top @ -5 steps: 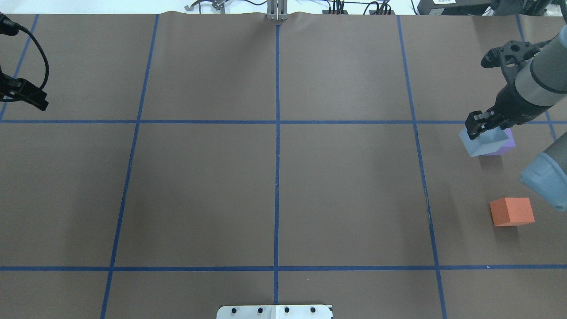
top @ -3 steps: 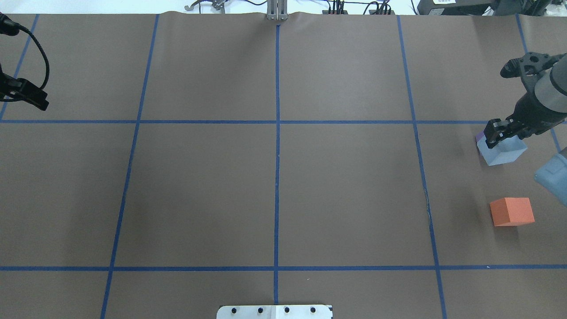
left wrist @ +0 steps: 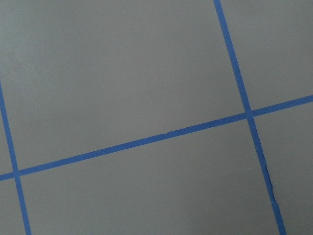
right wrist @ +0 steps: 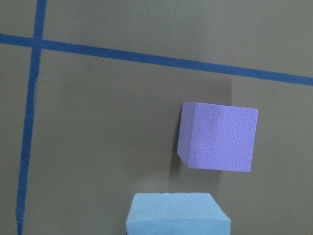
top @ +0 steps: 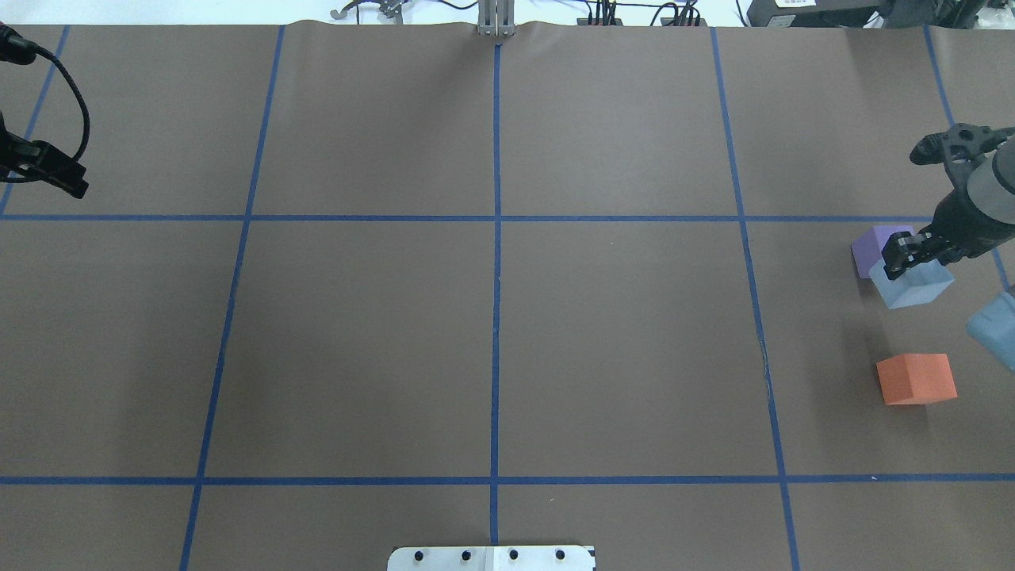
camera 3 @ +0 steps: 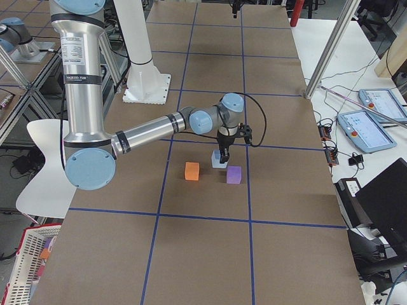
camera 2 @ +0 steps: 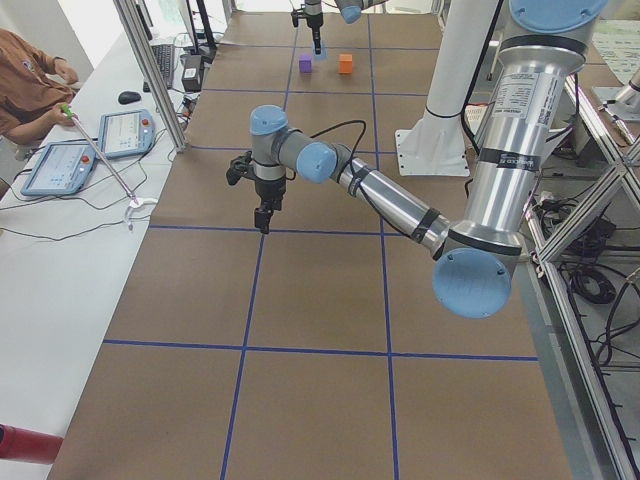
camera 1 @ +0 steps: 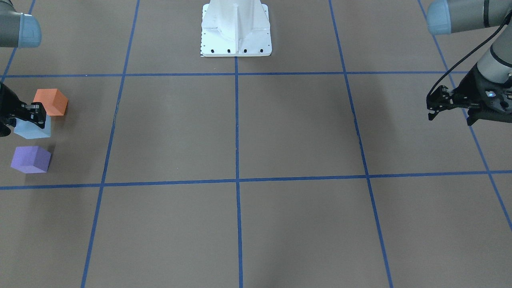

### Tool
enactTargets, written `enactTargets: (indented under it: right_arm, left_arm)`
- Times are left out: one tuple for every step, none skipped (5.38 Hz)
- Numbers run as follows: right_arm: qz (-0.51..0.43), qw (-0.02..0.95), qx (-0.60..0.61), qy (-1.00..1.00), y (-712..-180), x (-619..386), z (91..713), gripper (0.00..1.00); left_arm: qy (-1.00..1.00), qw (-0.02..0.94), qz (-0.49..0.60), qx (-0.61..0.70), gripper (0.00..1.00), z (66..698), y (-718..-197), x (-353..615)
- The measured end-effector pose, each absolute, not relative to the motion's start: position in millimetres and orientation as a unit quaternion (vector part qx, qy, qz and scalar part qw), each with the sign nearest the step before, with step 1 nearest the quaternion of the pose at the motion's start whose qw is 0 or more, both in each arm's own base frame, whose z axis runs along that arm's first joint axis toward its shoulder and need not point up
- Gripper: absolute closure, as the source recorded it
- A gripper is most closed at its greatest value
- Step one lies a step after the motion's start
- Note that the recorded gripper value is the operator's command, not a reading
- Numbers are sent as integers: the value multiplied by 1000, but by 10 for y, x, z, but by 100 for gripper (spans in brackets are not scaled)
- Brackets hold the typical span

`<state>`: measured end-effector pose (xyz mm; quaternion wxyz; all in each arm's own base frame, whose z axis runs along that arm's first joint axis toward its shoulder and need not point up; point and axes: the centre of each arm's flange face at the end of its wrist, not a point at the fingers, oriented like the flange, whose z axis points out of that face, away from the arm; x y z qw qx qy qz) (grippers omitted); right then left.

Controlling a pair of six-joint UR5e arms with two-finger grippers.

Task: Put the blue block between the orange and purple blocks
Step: 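Lower the light blue cube between the purple and orange cubes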

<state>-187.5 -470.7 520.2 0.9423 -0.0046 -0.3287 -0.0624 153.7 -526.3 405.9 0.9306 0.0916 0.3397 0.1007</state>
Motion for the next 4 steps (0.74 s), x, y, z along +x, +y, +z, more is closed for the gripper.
enactTargets:
  right_arm:
    - [-61, 942, -9, -330, -4631, -1835, 5348, 100]
    - [-59, 942, -16, -330, -4562, -1804, 5443, 100]
    - [-59, 942, -20, -330, -4544, -1804, 5485, 100]
    - [-59, 942, -20, -331, -4571, -1829, 5509, 100]
  left_arm:
    - [340, 931, 101, 91, 0, 4059, -5261, 1544]
    - [340, 931, 102, 91, 0, 4059, -5260, 1548]
    - [340, 931, 102, 92, 0, 4056, -5260, 1550]
    - [339, 931, 102, 92, 0, 4056, -5261, 1550]
